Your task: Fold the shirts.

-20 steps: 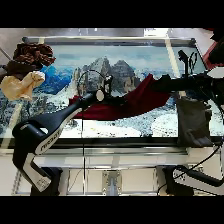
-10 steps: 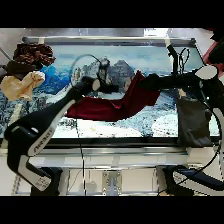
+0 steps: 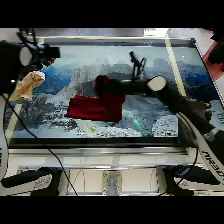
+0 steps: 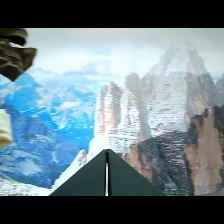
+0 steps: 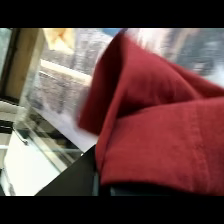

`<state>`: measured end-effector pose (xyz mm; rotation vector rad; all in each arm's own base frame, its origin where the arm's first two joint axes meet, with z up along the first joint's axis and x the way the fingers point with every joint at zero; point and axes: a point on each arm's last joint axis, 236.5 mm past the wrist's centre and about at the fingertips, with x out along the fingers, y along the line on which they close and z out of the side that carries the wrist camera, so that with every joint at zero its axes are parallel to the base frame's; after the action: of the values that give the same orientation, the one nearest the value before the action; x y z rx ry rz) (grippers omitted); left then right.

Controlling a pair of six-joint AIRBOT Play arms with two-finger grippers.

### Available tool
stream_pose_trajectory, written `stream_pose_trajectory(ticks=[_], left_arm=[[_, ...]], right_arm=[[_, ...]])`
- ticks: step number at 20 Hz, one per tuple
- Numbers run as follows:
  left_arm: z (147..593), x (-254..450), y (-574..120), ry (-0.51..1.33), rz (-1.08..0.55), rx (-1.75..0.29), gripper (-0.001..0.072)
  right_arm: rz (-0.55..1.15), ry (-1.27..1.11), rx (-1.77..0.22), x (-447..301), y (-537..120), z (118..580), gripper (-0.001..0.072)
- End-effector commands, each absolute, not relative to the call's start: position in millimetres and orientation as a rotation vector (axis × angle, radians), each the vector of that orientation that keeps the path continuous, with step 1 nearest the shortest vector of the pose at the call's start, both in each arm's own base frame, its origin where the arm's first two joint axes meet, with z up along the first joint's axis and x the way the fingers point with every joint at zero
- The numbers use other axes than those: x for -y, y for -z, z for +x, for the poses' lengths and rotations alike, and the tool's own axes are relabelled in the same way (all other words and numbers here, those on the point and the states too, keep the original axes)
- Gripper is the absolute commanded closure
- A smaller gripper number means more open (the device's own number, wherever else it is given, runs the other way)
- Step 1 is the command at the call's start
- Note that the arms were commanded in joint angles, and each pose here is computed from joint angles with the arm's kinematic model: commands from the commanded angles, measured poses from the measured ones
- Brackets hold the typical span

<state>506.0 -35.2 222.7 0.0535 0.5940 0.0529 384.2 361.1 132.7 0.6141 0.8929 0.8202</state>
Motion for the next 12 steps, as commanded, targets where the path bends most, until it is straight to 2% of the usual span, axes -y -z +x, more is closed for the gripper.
stream_pose_trajectory(ticks=[1, 2, 3, 8, 10, 12], left_arm=[[486.8, -17.0, -232.0, -0.155, 0.069, -0.625, 0.0699], [484.1, -21.2, -228.8, -0.163, 0.075, -0.644, 0.0699], [482.6, -21.5, -227.0, -0.159, 0.091, -0.655, 0.0699], [482.3, -19.8, -226.0, -0.148, 0.103, -0.660, 0.0699], [482.0, -19.9, -225.7, -0.148, 0.103, -0.662, 0.0699], [479.4, -20.6, -222.5, -0.151, 0.103, -0.679, 0.0699]], right_arm=[[0.745, -0.754, -0.766, -419.8, -128.8, 392.7, 0.0514], [0.771, -0.726, -0.719, -424.1, -133.4, 397.6, 0.0324], [0.783, -0.713, -0.687, -425.7, -138.3, 399.7, 0.0263], [0.723, -0.745, -0.666, -412.4, -155.2, 413.1, 0.0264], [0.605, -0.737, -0.676, -390.3, -144.2, 424.0, 0.0272], [0.519, -0.678, -0.799, -348.6, -111.0, 434.0, 0.0272]])
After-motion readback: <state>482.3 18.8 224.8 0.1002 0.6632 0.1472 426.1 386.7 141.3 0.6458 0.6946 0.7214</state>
